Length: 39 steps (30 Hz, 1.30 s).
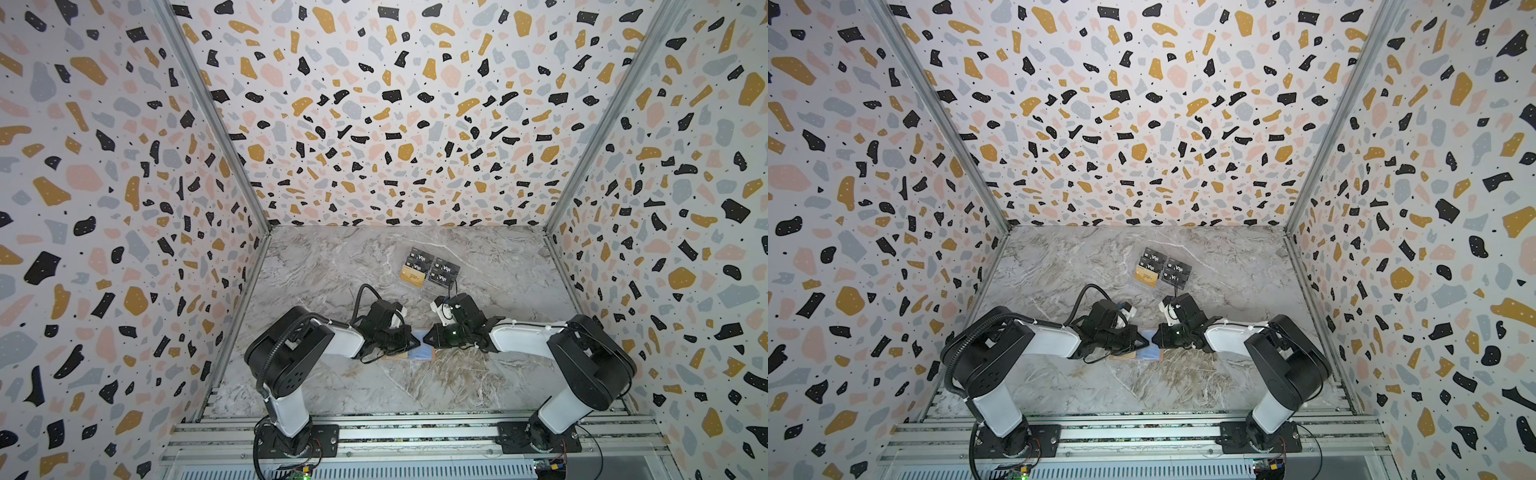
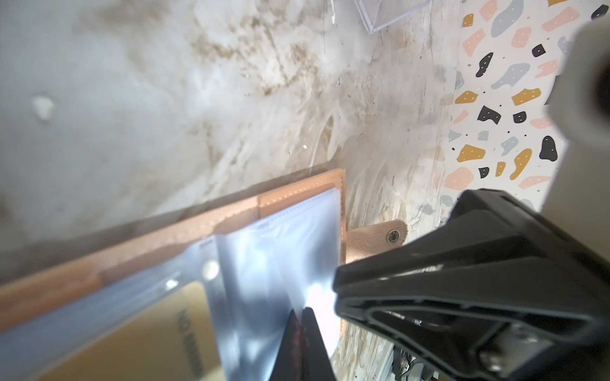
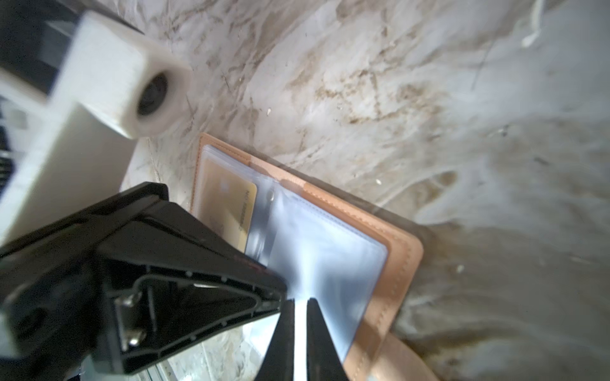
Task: Insert credit cards into a card holder
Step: Flip over the card slot on the card holder.
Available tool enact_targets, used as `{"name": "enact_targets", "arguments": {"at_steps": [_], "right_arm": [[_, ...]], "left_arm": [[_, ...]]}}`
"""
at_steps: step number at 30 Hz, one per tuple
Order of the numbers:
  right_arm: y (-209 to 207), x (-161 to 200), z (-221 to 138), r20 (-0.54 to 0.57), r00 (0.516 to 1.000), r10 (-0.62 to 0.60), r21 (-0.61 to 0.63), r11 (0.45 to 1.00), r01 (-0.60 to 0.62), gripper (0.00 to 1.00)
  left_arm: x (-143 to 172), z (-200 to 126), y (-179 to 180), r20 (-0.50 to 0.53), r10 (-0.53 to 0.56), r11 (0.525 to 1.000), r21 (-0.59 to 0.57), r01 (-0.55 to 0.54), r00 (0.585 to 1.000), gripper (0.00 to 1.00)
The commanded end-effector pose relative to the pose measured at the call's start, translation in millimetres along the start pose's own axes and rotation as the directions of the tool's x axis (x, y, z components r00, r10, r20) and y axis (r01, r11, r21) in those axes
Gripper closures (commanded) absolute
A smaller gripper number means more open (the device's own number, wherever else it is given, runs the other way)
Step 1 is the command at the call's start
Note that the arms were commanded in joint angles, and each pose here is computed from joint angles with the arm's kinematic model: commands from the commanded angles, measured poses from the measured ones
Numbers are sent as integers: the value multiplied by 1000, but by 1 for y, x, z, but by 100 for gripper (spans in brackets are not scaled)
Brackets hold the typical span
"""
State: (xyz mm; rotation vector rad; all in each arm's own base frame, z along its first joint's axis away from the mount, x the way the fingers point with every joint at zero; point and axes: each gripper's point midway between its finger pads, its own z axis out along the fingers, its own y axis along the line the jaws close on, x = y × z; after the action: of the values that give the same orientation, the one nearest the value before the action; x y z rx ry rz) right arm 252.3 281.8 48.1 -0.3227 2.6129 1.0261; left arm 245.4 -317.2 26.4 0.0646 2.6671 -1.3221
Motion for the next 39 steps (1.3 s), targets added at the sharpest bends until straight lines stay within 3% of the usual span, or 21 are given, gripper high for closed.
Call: {"name": "enact_targets", "arguments": {"at_steps": [1, 18, 28, 30, 35, 39], "right_arm": [[4, -15, -17, 67, 998, 1, 15, 1000, -3, 89], [-12, 1, -9, 1, 999, 46, 35, 998, -46, 89], [18, 12, 5, -58, 998, 3, -42, 999, -5, 89], [24, 10, 6, -58, 998, -14, -54, 998, 11, 89], [35, 7, 9, -62, 997, -38, -72, 997, 33, 89], [44, 4, 14, -71, 996, -49, -108, 993, 41, 89]], "left_arm": [[-5, -8, -8, 26, 23, 1000, 14, -23, 999, 100], [-5, -25, -16, 82, 57, 995, 79, -64, 995, 100], [-3, -30, -16, 97, 55, 993, 102, -65, 994, 100], [-3, -30, -15, 93, 57, 993, 94, -66, 994, 94], [-6, -38, -8, 104, 85, 996, 24, -88, 991, 64], [-10, -54, 3, 101, 125, 988, -104, -114, 987, 53]]}}
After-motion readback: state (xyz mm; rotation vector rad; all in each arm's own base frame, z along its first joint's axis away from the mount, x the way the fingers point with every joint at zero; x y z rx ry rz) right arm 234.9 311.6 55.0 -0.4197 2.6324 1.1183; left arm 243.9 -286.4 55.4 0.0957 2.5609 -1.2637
